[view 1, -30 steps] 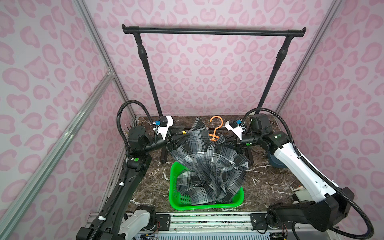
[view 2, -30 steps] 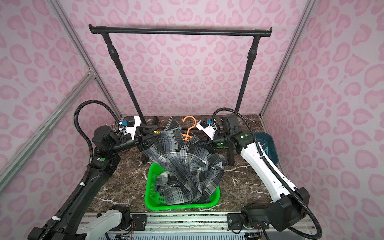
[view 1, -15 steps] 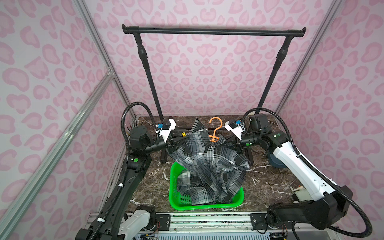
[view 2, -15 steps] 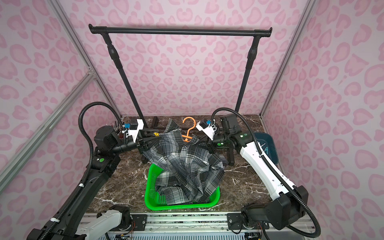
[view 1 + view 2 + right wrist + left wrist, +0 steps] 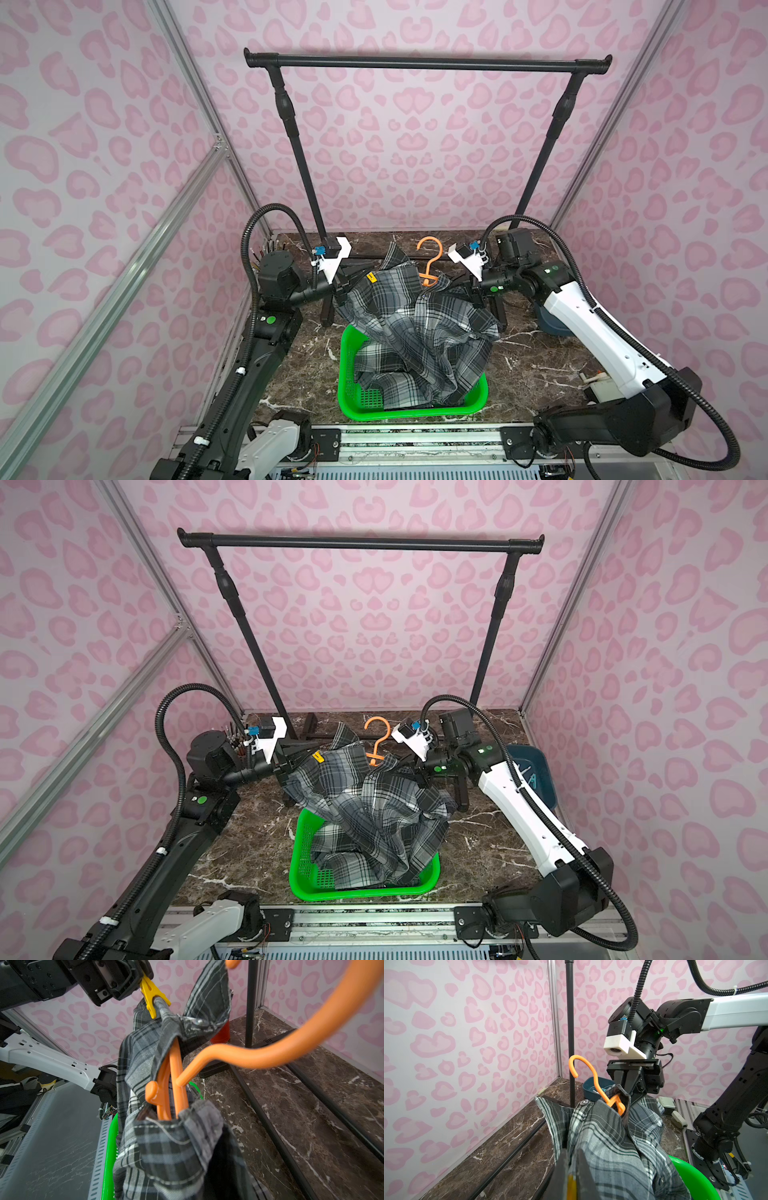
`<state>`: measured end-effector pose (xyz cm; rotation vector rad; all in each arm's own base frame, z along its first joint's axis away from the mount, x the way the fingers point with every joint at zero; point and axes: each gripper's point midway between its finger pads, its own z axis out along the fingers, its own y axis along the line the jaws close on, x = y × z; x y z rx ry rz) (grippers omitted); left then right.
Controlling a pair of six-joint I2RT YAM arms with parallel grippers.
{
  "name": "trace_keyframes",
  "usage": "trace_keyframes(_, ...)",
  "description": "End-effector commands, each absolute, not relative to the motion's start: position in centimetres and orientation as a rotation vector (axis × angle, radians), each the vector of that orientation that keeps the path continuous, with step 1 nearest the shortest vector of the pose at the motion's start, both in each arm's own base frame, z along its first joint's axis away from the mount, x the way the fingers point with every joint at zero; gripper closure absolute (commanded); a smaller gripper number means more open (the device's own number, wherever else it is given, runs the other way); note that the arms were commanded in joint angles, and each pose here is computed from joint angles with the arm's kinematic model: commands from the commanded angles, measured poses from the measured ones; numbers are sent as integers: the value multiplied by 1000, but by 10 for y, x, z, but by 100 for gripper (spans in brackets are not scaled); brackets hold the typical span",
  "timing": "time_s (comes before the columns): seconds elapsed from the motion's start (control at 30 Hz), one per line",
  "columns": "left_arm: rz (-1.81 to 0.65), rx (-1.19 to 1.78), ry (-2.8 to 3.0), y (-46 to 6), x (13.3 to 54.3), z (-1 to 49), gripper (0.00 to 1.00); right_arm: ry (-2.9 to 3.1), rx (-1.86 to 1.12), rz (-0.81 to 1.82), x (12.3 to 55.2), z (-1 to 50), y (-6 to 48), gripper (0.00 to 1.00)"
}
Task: Remove the clothespins securing long-sleeve shirts to the hanger
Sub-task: Remove the clamp from the hanger, then place the hanger in the bin.
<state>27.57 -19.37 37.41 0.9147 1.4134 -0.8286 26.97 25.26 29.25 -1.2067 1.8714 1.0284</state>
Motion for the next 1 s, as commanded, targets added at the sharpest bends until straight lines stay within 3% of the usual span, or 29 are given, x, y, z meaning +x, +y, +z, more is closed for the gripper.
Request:
trace_keyframes(0.0, -851, 939, 1399, -196, 270, 378, 97, 1841, -1197, 1039, 272, 298, 256, 100)
trace_keyframes(0.3, -817, 925, 1231, -193, 250, 435, 97, 2031, -1239, 977, 275, 245, 269, 100)
trace_keyframes(0.77, -881, 837, 1224, -190, 243, 441, 97, 2326, -1251, 910, 228, 158, 275, 100)
trace_keyframes(0.83, -880, 825, 1231, -189, 242, 439, 97, 2350, -1240, 864, 225, 152, 273, 90)
trace_keyframes(0.97, -875, 777, 1259, -187, 246, 435, 97, 2308, -1176, 776, 232, 169, 268, 53)
